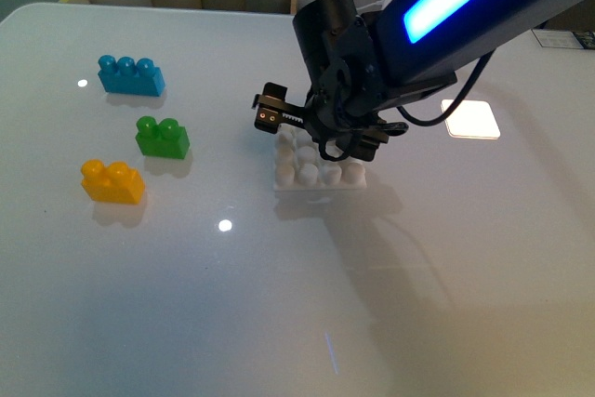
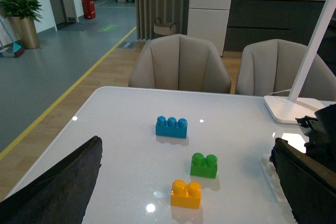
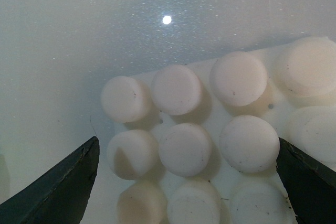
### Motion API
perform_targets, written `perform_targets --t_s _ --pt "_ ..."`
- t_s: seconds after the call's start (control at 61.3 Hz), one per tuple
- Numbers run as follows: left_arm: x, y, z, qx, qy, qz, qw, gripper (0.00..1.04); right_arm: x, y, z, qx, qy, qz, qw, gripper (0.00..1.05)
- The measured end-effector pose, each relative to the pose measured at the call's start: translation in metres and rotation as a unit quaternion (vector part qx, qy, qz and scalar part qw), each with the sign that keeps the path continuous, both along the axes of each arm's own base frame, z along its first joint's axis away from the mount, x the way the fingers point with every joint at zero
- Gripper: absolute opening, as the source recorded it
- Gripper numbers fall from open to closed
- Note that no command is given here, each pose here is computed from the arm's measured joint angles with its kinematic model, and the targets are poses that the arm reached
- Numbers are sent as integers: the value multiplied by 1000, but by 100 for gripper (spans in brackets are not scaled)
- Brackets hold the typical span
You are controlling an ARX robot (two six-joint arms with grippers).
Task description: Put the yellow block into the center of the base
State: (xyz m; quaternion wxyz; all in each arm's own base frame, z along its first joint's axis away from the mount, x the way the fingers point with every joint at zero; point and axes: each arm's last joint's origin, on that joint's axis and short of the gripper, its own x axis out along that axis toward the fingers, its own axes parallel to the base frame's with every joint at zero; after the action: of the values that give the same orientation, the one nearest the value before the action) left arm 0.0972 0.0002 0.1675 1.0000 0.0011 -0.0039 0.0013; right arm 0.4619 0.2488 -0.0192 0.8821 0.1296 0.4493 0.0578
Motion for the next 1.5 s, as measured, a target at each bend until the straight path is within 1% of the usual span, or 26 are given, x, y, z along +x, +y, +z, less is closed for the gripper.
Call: perform_targets --t_s 0.196,0.31,0.457,0.668,0.946,1.353,1.5 --pt "0 0 0 0 0 0 1000 97 -2 22 1 23 9 17 1000 96" --pt "0 0 0 0 0 0 1000 97 -6 28 1 31 12 24 999 96" --pt "0 0 0 0 0 0 1000 97 -7 37 6 60 18 17 998 96" --pt "0 0 0 0 0 0 1000 97 -11 43 8 82 19 5 996 96" --pt "0 0 0 0 0 0 1000 97 -25 42 13 119 27 -16 992 96" --pt "0 0 0 0 0 0 1000 97 -28 29 21 137 27 -40 989 96" --pt "0 0 0 0 0 0 1000 97 -27 27 29 142 19 -43 989 96"
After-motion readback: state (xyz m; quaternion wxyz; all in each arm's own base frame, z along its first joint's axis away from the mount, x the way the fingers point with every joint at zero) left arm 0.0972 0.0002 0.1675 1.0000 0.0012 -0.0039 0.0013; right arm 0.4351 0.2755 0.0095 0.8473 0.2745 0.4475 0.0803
